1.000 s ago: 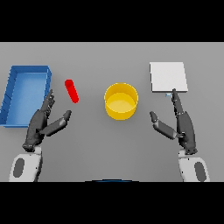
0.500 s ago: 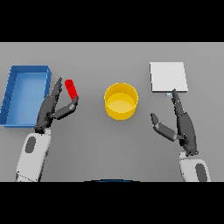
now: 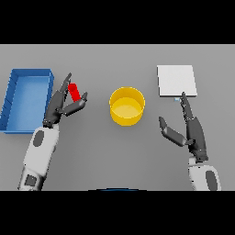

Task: Pick up the red beaker and tilt it to pour out 1 green nut into yellow bowl. Pick up the yellow bowl and place it on the metallic measuring scale.

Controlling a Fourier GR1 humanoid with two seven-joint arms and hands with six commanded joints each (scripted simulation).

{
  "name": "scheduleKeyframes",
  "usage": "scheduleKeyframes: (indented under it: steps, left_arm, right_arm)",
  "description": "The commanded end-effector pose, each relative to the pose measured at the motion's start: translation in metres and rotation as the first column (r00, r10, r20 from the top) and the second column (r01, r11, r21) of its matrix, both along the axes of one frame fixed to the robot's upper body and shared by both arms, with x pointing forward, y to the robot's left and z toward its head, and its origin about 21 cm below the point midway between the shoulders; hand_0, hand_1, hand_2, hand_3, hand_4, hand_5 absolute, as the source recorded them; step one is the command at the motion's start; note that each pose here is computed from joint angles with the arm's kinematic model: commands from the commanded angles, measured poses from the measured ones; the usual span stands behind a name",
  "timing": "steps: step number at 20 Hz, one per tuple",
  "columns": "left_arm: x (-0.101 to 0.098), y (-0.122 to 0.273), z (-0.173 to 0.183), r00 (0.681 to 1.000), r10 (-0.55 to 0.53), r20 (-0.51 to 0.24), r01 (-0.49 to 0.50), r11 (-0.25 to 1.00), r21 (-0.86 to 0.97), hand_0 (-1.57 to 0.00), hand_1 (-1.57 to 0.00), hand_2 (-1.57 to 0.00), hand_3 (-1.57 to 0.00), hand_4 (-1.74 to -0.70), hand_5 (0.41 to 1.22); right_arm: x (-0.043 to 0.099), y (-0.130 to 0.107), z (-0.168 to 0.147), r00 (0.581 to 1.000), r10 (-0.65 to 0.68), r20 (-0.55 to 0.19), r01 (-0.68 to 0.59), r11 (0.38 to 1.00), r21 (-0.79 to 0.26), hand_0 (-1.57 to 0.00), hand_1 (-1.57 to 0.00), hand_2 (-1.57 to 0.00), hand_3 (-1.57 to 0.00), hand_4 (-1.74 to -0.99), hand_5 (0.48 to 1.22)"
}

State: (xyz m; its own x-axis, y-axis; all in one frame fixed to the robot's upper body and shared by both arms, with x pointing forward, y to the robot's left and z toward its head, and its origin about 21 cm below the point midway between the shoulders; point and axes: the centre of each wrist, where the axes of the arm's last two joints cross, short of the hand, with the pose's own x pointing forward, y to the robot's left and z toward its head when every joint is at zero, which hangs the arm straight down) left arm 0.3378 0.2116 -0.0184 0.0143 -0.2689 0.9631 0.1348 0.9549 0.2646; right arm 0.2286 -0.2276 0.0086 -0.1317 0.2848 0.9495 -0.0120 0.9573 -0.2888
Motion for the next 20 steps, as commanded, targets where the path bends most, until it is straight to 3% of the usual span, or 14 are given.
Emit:
scheduleKeyframes:
  steps: [1, 10, 11, 13, 15, 18, 20]
  left_arm:
    - [0.006, -0.004, 0.002, 1.0, 0.005, -0.007, -0.005, 1.0, 0.004, 0.0, 0.0, 0.0, 0.0, -1.29, 0.684]
    - [0.023, -0.011, -0.005, 1.0, -0.01, 0.001, 0.01, 0.999, -0.051, 0.0, 0.0, 0.0, 0.0, -1.35, 0.704]
    - [0.024, -0.01, -0.006, 1.0, 0.003, 0.01, -0.002, 0.998, -0.07, 0.0, -0.03, -0.07, -0.03, -1.38, 0.724]
    - [0.027, -0.012, -0.008, 0.999, 0.033, -0.005, -0.034, 0.994, -0.104, -0.29, -0.33, -0.36, -0.29, -1.45, 0.783]
    - [0.03, -0.016, -0.007, 0.999, 0.05, -0.018, -0.052, 0.995, -0.086, -0.66, -0.7, -0.73, -0.72, -1.5, 0.941]
    - [0.031, -0.021, -0.007, 1.0, 0.021, 0.006, -0.021, 0.998, -0.052, -1.11, -1.12, -1.14, -0.97, -1.6, 1.078]
    - [0.029, -0.023, -0.006, 1.0, 0.01, 0.001, -0.01, 1.0, -0.025, -1.27, -1.29, -1.3, -1.19, -1.54, 1.129]
  right_arm:
    - [-0.002, -0.001, 0.0, 1.0, 0.005, 0.003, -0.005, 1.0, 0.011, 0.0, 0.0, 0.0, 0.0, -1.269, 0.643]
    - [0.001, -0.003, -0.002, 1.0, -0.014, -0.01, 0.014, 1.0, -0.002, 0.0, 0.0, 0.0, 0.0, -1.261, 0.641]
    - [-0.002, -0.003, -0.002, 1.0, -0.009, -0.001, 0.009, 1.0, -0.003, 0.0, 0.0, 0.0, 0.0, -1.259, 0.642]
    - [-0.002, -0.003, 0.0, 1.0, -0.01, 0.003, 0.01, 1.0, 0.0, 0.0, 0.0, 0.0, 0.0, -1.258, 0.644]
    - [-0.001, -0.004, 0.003, 1.0, -0.017, 0.005, 0.017, 1.0, -0.003, 0.0, 0.0, 0.0, 0.0, -1.255, 0.644]
    - [-0.002, -0.004, -0.004, 1.0, -0.021, -0.015, 0.021, 1.0, 0.004, 0.0, 0.0, 0.0, 0.0, -1.252, 0.644]
    - [-0.002, -0.007, -0.003, 1.0, -0.015, -0.006, 0.015, 1.0, 0.004, 0.0, 0.0, 0.0, 0.0, -1.254, 0.644]
